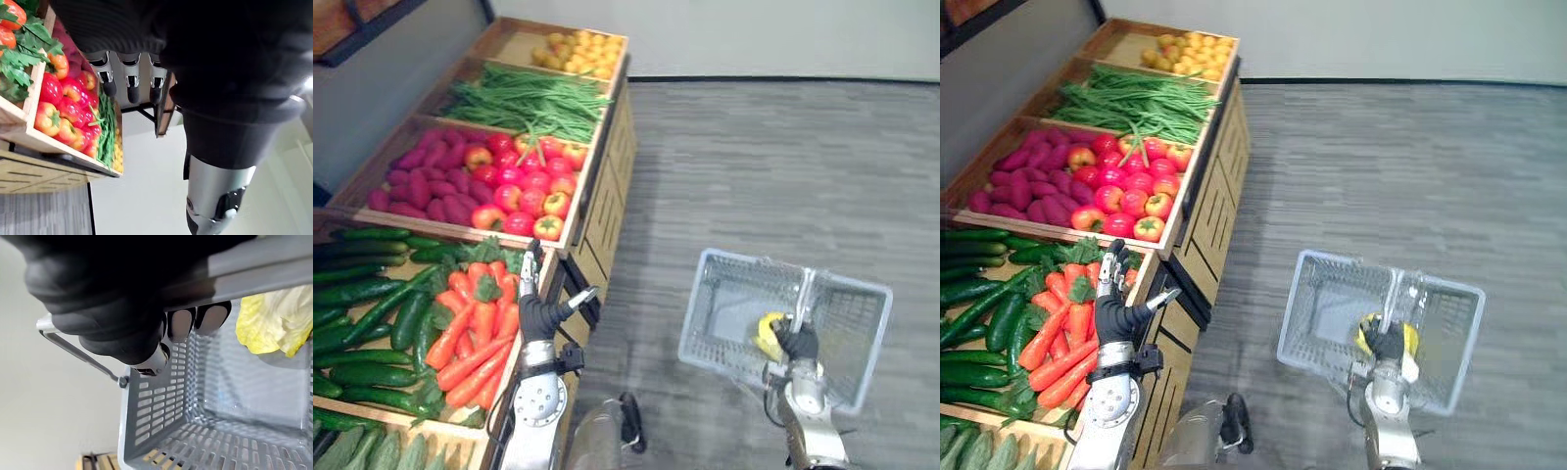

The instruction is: Pick vegetable in the basket

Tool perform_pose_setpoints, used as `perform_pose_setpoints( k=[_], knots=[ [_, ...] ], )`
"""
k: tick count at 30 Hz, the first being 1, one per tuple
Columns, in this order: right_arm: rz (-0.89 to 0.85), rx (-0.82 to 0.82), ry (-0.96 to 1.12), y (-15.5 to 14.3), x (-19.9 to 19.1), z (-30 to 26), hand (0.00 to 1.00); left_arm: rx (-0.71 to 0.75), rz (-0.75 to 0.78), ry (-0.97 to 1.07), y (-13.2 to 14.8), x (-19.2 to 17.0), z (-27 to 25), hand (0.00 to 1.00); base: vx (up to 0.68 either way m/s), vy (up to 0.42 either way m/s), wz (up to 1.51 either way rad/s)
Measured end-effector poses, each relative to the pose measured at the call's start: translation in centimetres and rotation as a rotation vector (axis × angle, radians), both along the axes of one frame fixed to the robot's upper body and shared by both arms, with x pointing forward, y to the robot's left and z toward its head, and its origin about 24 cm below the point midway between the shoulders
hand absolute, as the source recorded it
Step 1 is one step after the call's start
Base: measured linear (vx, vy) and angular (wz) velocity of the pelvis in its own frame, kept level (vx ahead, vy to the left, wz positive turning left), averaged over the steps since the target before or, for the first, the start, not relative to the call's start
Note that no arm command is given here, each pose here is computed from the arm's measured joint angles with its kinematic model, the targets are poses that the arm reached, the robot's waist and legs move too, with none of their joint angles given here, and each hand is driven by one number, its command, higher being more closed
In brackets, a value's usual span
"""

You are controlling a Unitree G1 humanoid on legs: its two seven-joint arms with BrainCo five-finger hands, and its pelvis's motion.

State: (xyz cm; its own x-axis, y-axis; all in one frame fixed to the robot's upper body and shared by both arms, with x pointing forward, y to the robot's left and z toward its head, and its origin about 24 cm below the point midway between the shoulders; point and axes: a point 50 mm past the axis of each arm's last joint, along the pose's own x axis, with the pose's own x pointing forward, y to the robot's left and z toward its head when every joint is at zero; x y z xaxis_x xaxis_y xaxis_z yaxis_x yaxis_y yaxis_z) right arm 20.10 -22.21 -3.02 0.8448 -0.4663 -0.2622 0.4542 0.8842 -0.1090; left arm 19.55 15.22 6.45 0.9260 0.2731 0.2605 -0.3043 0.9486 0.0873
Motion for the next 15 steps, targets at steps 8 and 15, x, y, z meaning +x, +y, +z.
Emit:
perform_pose_setpoints(
  k=[8, 15],
  knots=[
    [0.002, 0.041, 0.036, 1.3, -2.0, -0.9, 1.0, 0.0, -0.079, -0.064, -1.6, 0.6, 1.5, 0.0, 0.44, -0.004, 1.09],
    [-0.069, 0.018, 0.108, -0.3, -5.5, -1.9, 1.0, -0.021, -0.134, -0.061, -3.3, 0.3, 1.5, 0.0, 0.38, -0.245, 1.57]
  ],
)
